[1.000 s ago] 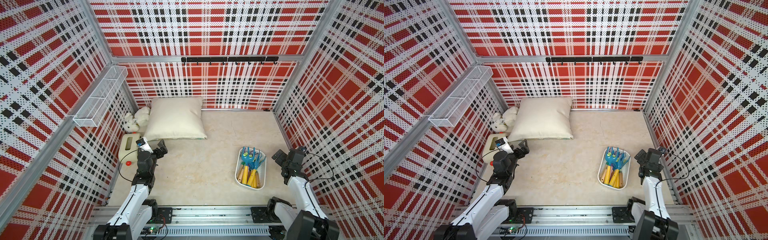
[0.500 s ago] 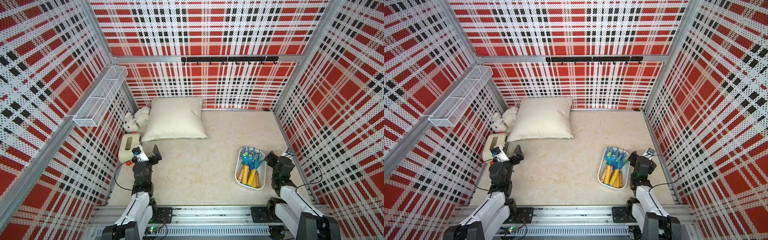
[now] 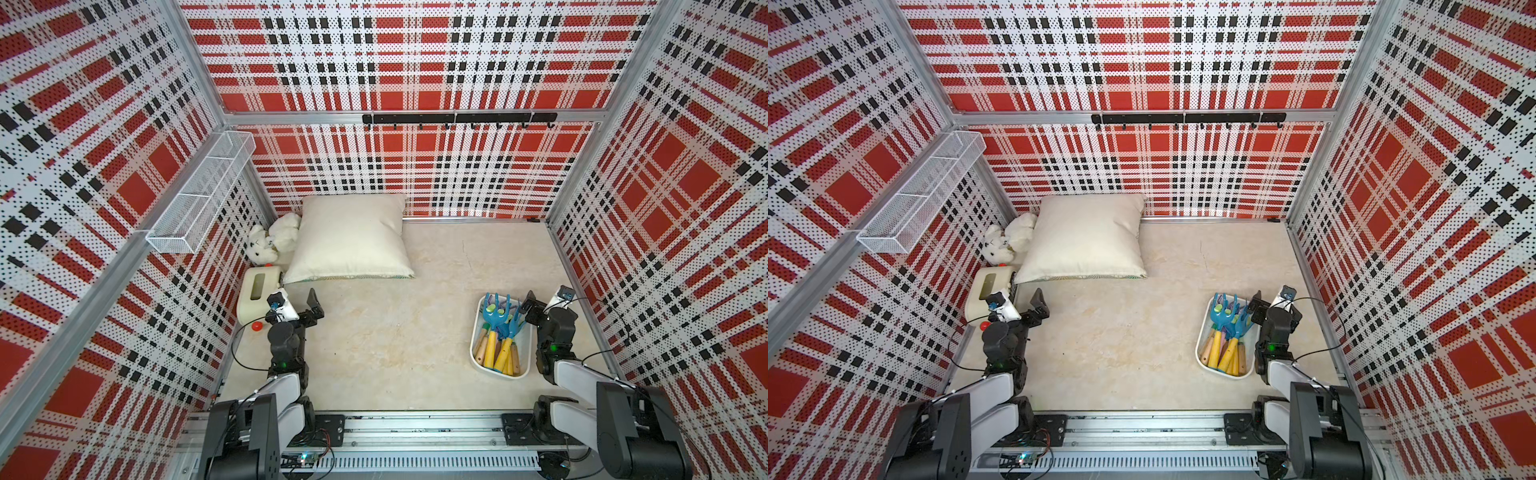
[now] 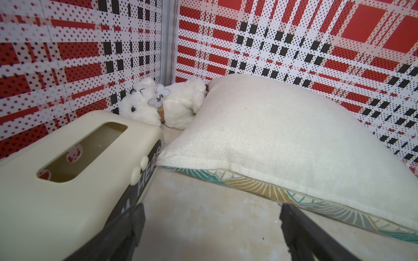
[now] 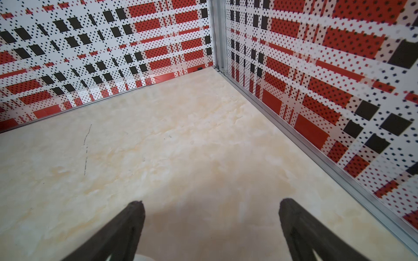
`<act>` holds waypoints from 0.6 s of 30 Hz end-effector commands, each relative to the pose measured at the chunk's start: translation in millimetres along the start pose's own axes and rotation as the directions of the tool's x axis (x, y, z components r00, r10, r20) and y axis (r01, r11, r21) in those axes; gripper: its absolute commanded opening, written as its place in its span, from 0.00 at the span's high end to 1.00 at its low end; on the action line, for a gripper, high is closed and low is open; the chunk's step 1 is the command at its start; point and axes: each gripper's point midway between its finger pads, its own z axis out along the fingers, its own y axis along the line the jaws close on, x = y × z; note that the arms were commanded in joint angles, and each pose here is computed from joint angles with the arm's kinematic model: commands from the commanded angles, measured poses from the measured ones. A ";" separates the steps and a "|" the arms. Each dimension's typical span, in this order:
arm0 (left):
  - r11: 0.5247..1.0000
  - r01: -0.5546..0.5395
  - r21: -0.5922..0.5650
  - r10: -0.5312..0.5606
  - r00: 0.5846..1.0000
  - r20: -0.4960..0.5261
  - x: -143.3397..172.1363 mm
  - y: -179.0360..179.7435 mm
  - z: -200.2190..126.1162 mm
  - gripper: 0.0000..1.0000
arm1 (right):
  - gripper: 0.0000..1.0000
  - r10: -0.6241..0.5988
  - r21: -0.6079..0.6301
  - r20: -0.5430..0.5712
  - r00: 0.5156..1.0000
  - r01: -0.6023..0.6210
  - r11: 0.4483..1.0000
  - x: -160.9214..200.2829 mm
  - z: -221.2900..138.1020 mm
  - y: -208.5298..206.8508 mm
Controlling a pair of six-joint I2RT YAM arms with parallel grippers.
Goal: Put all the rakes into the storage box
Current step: Reset both arms
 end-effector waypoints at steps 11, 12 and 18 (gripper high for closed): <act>0.999 0.002 0.042 -0.008 0.991 0.133 -26.7 -6.8 3.0 0.01 | 0.00 -0.033 -0.183 0.109 0.993 0.053 0.982 -30.2 13.0 51.1; 0.999 0.003 0.049 -0.010 0.990 0.140 -28.0 -8.1 4.9 0.01 | 0.00 -0.044 -0.184 0.112 0.993 0.064 0.981 -30.8 14.2 52.0; 0.994 -0.015 0.108 0.000 0.990 0.143 -28.8 -18.6 18.8 0.01 | 0.00 -0.075 -0.193 0.139 0.987 0.102 0.976 -33.4 16.7 55.8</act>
